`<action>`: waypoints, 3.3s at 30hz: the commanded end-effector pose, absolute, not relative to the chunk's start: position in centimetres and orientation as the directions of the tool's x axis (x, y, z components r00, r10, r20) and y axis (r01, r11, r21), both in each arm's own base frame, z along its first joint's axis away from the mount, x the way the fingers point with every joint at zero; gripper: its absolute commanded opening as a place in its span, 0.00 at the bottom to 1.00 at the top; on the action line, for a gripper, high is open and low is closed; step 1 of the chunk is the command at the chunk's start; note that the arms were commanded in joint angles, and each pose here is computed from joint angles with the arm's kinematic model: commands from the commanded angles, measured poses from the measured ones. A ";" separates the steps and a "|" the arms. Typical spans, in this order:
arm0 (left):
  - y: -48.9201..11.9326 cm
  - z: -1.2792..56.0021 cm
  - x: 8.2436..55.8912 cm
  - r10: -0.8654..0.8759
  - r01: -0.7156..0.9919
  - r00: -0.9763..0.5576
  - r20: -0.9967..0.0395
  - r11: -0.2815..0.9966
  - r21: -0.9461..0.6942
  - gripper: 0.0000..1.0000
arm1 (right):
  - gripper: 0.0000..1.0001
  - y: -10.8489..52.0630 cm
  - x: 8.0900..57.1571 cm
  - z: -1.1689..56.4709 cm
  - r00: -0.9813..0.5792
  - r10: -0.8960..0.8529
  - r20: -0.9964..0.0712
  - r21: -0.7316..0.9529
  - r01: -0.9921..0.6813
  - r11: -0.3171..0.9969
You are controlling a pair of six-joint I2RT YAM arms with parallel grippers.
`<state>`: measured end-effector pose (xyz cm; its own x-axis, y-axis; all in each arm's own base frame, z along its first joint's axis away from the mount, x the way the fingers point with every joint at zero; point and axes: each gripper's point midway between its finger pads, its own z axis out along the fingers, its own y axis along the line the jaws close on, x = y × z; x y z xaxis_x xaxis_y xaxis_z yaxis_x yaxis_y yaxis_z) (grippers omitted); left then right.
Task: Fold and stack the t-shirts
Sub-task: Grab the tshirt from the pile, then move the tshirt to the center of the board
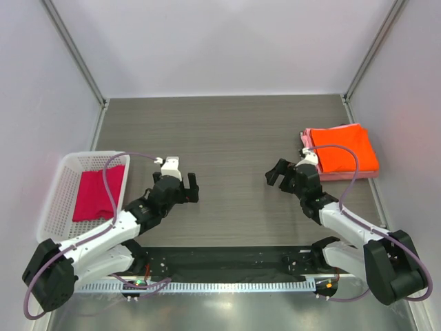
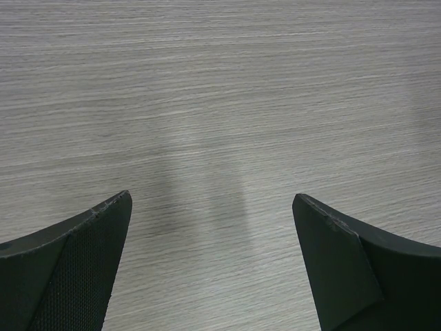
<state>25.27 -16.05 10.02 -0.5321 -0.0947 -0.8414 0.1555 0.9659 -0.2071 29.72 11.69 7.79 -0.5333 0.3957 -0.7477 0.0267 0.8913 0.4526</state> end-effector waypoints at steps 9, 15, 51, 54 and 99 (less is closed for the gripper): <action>-15.3 16.5 25.7 -0.216 0.155 -0.385 -0.897 0.943 -0.294 1.00 | 1.00 13.5 30.4 10.4 -0.494 0.477 -0.727 0.561 -0.025 0.827; -7.5 21.2 23.1 -0.504 -0.310 -0.343 -0.792 0.857 -0.411 0.99 | 1.00 14.0 30.2 9.8 -0.531 0.421 -0.736 0.531 -0.066 0.845; 14.6 4.6 21.4 -0.952 -0.996 0.071 -0.299 -0.053 -0.069 0.88 | 1.00 14.9 29.6 9.1 -0.562 0.387 -0.731 0.535 -0.120 0.836; 12.9 3.3 22.7 -0.981 -0.987 0.077 -0.181 -0.049 -0.153 0.29 | 1.00 14.8 29.5 9.1 -0.563 0.387 -0.730 0.535 -0.119 0.837; -23.7 34.1 33.0 -0.551 0.002 -0.580 -0.599 0.735 -0.678 0.68 | 1.00 14.7 29.1 10.6 -0.515 0.377 -0.770 0.523 -0.171 0.835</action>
